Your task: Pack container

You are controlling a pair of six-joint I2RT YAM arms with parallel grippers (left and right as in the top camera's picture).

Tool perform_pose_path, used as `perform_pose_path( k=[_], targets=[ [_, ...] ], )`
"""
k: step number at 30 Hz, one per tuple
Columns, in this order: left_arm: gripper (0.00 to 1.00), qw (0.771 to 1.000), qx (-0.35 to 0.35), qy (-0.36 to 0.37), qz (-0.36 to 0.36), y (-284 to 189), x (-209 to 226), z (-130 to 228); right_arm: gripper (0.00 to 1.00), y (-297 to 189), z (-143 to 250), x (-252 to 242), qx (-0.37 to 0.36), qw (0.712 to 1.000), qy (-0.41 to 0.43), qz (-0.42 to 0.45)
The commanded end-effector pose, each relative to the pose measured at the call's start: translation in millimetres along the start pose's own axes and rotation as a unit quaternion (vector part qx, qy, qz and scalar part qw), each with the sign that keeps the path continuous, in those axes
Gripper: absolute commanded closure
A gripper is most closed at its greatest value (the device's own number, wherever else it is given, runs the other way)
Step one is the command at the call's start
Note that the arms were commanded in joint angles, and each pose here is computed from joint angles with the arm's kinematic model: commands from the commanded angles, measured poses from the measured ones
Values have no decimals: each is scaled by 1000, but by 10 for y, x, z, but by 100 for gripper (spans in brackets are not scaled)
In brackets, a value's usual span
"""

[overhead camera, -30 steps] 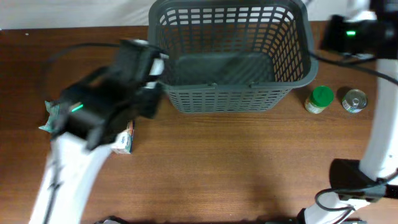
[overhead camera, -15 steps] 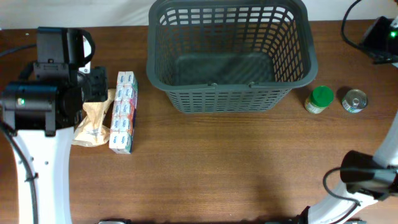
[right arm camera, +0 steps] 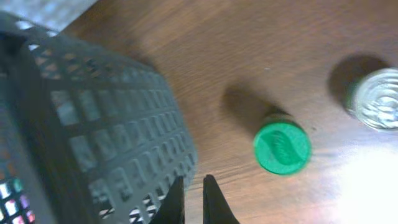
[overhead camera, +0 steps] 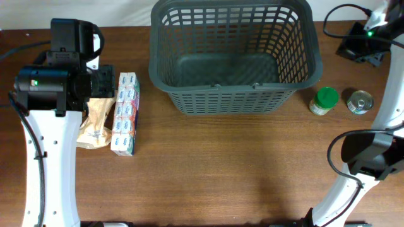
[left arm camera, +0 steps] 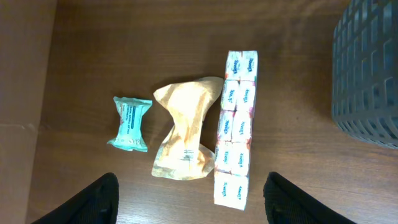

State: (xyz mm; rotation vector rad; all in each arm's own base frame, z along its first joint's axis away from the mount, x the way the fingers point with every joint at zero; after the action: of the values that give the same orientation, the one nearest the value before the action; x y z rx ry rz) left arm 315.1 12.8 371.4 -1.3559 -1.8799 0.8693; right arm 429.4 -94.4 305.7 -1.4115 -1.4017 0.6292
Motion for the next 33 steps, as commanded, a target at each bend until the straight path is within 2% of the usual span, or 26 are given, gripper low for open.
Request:
perform_pose_path(
  k=[1,26,33],
  targets=[
    [33,1000,4,-1,2,23,2,-2,96,63,-22,167,-1,999,-35,-40],
    [33,1000,3,-1,2,23,1,-7,96,200,-38,769,-15,992,-106,-70],
    [33,1000,3,-1,2,23,1,-7,96,214,-40,810,-18,991,-112,-64]
  ],
)
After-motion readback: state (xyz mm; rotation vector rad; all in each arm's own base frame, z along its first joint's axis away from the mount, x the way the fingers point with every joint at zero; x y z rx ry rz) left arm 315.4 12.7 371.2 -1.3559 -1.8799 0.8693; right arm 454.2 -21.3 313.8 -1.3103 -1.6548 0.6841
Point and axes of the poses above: each gripper's point midway between its finger pads, its own y axis out along the fingers, its own x axis along the line the jaws close on, z = x × y, the point moved 6 cm from there along -y, back along the fingers, and after that the axes turned 11 degrees about -y, right-handed, at the moved point
